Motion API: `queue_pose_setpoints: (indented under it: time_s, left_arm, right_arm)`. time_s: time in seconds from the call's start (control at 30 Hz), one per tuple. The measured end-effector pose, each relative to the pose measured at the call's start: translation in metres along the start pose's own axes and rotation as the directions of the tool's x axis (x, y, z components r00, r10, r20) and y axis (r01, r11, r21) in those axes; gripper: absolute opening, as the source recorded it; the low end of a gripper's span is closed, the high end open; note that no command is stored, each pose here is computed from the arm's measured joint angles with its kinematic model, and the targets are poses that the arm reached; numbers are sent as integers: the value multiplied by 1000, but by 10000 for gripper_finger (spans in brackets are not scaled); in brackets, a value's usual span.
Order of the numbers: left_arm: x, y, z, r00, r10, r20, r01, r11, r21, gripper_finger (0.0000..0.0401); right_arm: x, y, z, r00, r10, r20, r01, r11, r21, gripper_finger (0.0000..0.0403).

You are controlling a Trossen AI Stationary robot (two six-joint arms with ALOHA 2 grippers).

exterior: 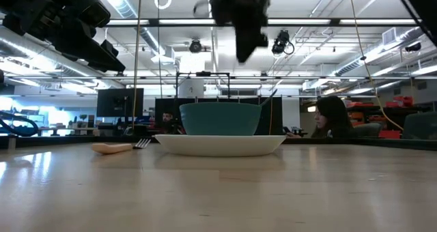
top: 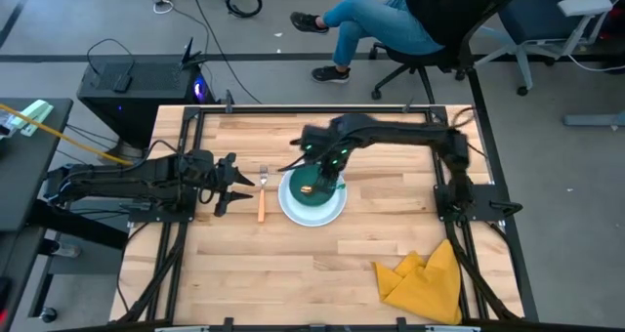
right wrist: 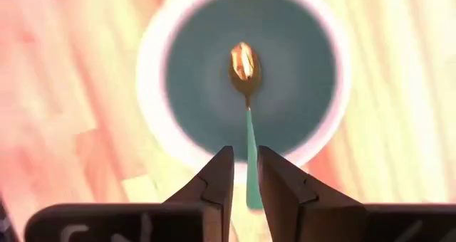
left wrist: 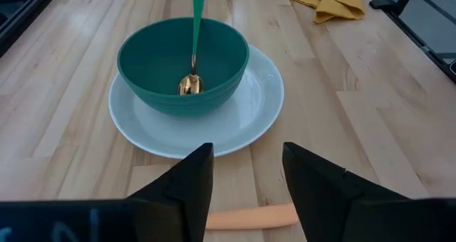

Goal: Set table place
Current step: Return to Home Position

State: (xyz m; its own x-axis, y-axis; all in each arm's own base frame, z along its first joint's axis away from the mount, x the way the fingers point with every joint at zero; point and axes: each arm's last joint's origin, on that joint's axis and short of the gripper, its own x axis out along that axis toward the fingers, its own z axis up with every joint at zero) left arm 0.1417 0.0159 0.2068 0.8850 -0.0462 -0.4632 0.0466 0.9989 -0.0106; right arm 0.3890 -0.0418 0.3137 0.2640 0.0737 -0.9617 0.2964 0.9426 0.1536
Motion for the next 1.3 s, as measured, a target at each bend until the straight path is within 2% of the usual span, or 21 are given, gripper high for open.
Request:
queue_pose_setpoints:
  time_s: [0.13, 0.27, 0.47, 0.57, 0.7, 0.8, 0.87, 0.97, 1.07, 1.13, 1.2, 1.3]
  left_arm:
    - [0, 0, 0, 1000, 0, 0, 0, 1000, 0, 178]
    - [0, 0, 0, 1000, 0, 0, 0, 1000, 0, 180]
    - [0, 0, 0, 1000, 1, 0, -1, 1000, 0, 177]
    - [0, 0, 0, 1000, 1, 0, -1, 1000, 0, 178]
    - [0, 0, 0, 1000, 0, 0, 0, 1000, 0, 180]
    - [0, 0, 0, 1000, 0, 0, 0, 1000, 0, 178]
    - [0, 0, 0, 1000, 0, 0, 0, 1000, 0, 177]
    - [0, 0, 0, 1000, 0, 0, 0, 1000, 0, 178]
    - [0, 0, 0, 1000, 1, 0, -1, 1000, 0, 180]
    - [0, 0, 0, 1000, 0, 0, 0, 1000, 0, 180]
    - [0, 0, 0, 1000, 0, 0, 0, 1000, 0, 179]
    - [0, 0, 0, 1000, 1, 0, -1, 1000, 0, 177]
  right_arm:
    - [-59, 11, -22, 985, -23, 170, 42, 993, -110, 70]
    - [-108, 28, -54, 941, -59, 334, 105, 987, -123, 70]
    - [-143, 46, -115, 895, -78, 439, 170, 970, -173, 71]
    - [-137, 46, -150, 904, -98, 415, 172, 974, -145, 70]
    - [-109, 34, -191, 921, -127, 368, 155, 987, -47, 71]
    - [-80, 27, -216, 920, -95, 380, 102, 995, 2, 71]
    - [-59, 25, -229, 909, -27, 415, 28, 1000, 5, 71]
    - [-27, 25, -242, 855, 121, 505, -106, 993, -57, 72]
    - [-2, 27, -245, 743, 297, 600, -224, 955, -195, 72]
    - [7, 25, -244, 674, 378, 635, -247, 925, -288, 72]
    - [7, 19, -240, 633, 386, 671, -222, 921, -320, 71]
    - [-2, 2, -229, 600, 311, 737, -150, 949, -279, 70]
